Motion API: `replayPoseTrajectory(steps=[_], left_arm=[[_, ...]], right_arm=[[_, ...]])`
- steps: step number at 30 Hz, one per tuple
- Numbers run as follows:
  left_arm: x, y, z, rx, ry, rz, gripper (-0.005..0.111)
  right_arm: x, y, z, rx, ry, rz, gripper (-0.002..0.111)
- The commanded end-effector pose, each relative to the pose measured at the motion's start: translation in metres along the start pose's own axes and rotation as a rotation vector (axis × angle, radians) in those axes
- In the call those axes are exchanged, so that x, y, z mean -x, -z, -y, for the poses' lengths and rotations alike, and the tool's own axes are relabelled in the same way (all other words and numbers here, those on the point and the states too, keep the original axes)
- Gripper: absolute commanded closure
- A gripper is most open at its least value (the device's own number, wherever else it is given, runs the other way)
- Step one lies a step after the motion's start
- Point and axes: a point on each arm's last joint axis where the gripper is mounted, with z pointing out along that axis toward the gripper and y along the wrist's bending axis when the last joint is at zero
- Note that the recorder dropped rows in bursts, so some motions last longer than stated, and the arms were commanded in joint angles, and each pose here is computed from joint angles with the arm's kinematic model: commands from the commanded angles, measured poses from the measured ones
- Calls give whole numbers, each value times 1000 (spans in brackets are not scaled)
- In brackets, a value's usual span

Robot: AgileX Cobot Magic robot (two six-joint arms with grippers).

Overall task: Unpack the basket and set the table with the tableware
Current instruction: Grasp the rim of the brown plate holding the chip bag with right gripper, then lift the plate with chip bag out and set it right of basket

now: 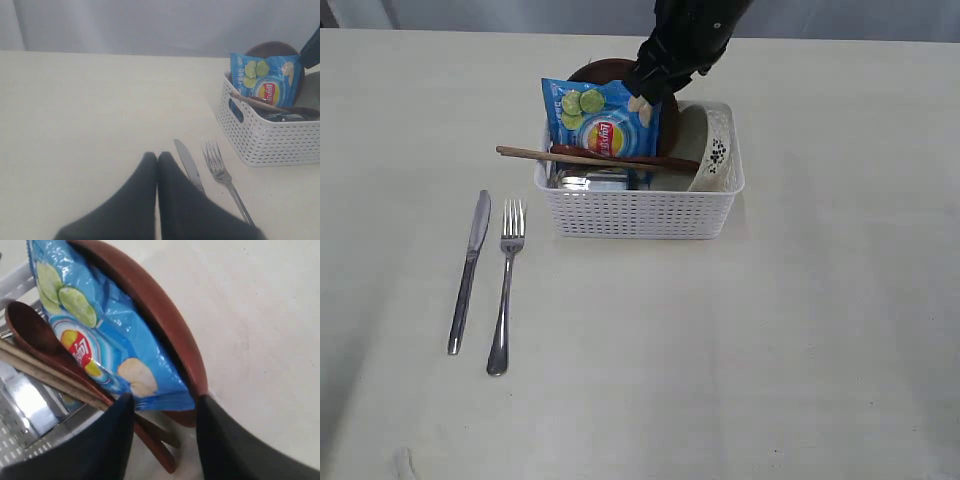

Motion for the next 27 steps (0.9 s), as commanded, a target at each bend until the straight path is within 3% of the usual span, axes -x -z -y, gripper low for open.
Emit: replayPoseTrajectory(steps=[1,13,20,27], left_arm=[[-1,0,0,-4,-5,2,107],[-1,0,0,-4,-5,2,107],[-1,0,0,-4,-5,2,107],[-1,0,0,-4,-5,2,107]], right_arm=[[6,-10,5,1,-3,20,68],[12,-24,7,19,-19,22,69],[11,-24,7,25,-17,8,109],[15,-6,6,12,-10,36,109]])
